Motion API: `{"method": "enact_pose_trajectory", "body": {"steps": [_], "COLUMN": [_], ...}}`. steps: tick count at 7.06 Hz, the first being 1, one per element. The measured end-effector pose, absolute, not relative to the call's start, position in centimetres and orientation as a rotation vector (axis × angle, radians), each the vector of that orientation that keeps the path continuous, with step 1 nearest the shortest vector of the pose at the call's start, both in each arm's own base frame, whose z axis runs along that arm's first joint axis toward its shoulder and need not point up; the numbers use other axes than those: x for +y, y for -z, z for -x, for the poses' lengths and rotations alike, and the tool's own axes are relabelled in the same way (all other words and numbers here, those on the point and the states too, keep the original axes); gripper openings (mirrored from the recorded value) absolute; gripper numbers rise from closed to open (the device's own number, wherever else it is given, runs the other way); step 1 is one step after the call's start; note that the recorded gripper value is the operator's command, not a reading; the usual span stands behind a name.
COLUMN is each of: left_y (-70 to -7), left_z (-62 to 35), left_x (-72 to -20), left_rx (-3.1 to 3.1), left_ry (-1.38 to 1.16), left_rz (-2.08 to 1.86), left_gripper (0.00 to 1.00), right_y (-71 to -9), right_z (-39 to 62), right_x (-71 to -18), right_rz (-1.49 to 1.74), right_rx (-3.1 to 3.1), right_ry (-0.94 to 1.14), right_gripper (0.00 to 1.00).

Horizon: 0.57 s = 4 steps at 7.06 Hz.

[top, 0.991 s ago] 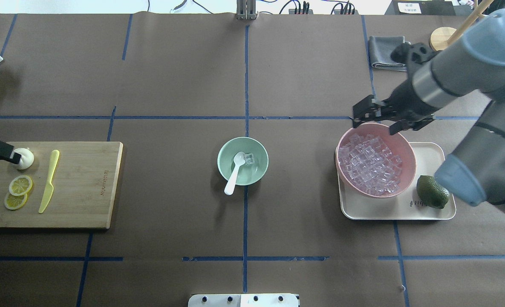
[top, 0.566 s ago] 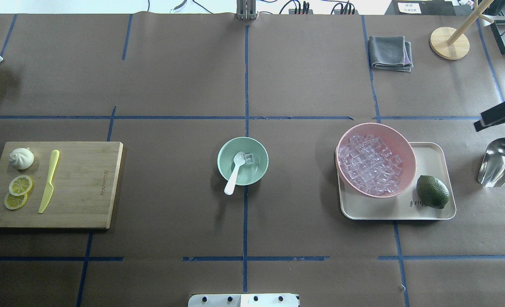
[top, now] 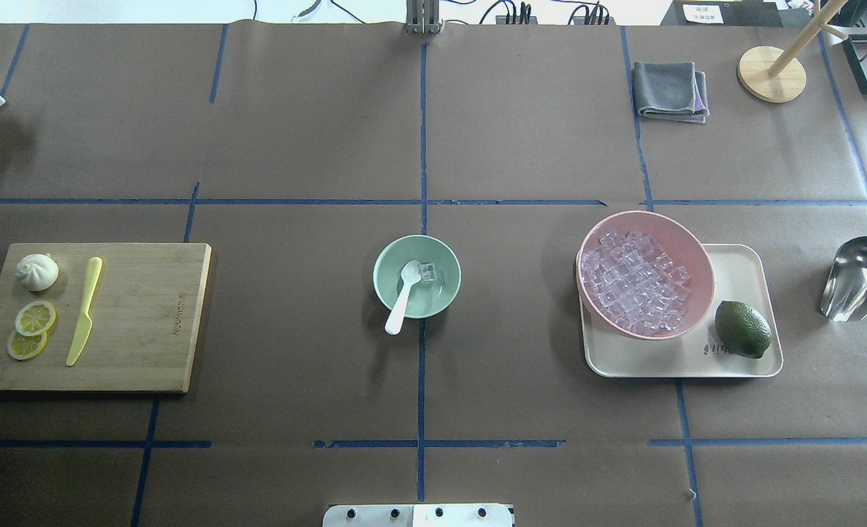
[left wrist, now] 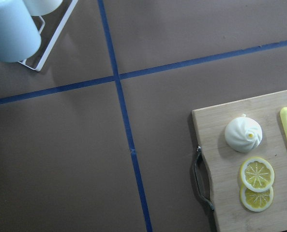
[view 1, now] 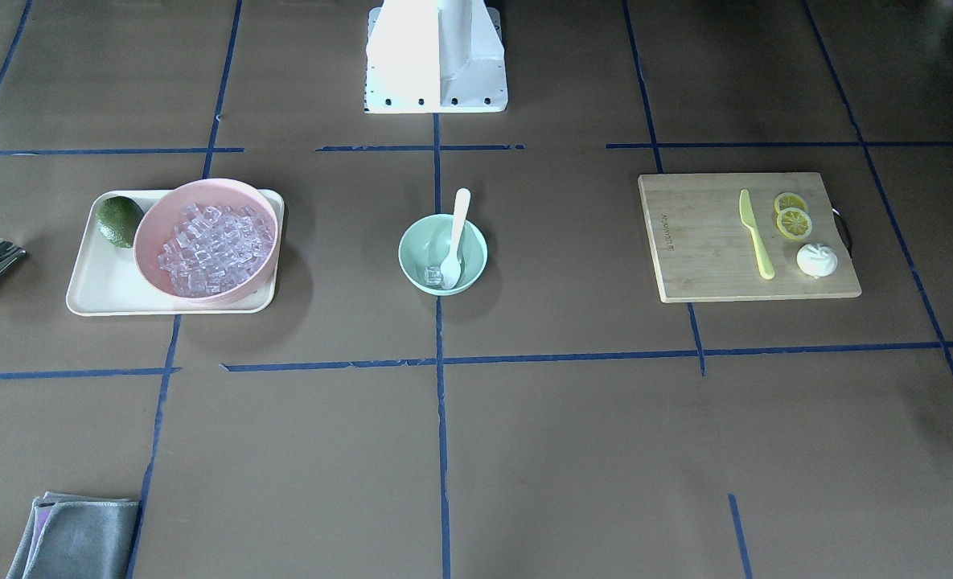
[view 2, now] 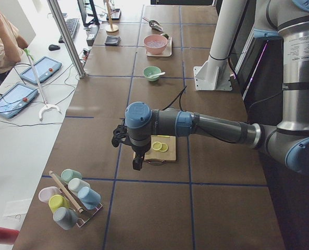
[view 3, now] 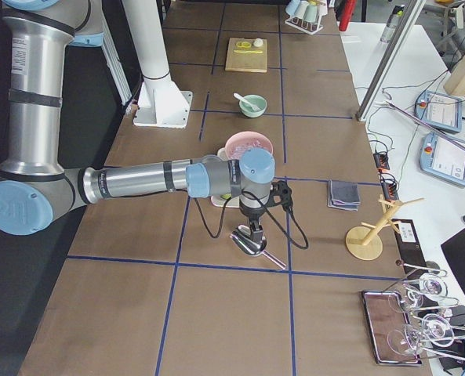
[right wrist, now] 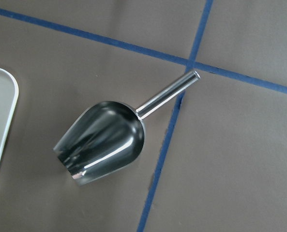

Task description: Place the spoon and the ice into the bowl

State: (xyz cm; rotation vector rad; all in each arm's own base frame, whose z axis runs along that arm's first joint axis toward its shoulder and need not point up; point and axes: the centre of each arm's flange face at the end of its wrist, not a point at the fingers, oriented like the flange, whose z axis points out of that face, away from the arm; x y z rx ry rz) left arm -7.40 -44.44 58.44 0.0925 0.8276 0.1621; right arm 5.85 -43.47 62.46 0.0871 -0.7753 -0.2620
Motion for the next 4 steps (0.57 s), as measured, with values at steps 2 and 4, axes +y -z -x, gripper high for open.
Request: {"method": "enact_pose_trajectory", "body": {"steps": [2, 4], "left_y": [-60.2, -61.2], "left_z": [7.5, 7.3], "left_x": [-44.5, -44.5], "left_rx": [0.859, 0.867], "left_ry": [-0.103, -0.083], "left_rz": [-0.032, -0.006], "left_gripper": [0.99, 0.99], "right_y": [-63.9, -64.1], "right_z": [-6.8, -6.6], "right_x": [-42.8, -42.8], "right_rz": [-0.027, 0.007], "right_rx": [-0.774, -0.778], "right_ry": [0.258, 0.259], "right_gripper": [1.0, 1.0]}}
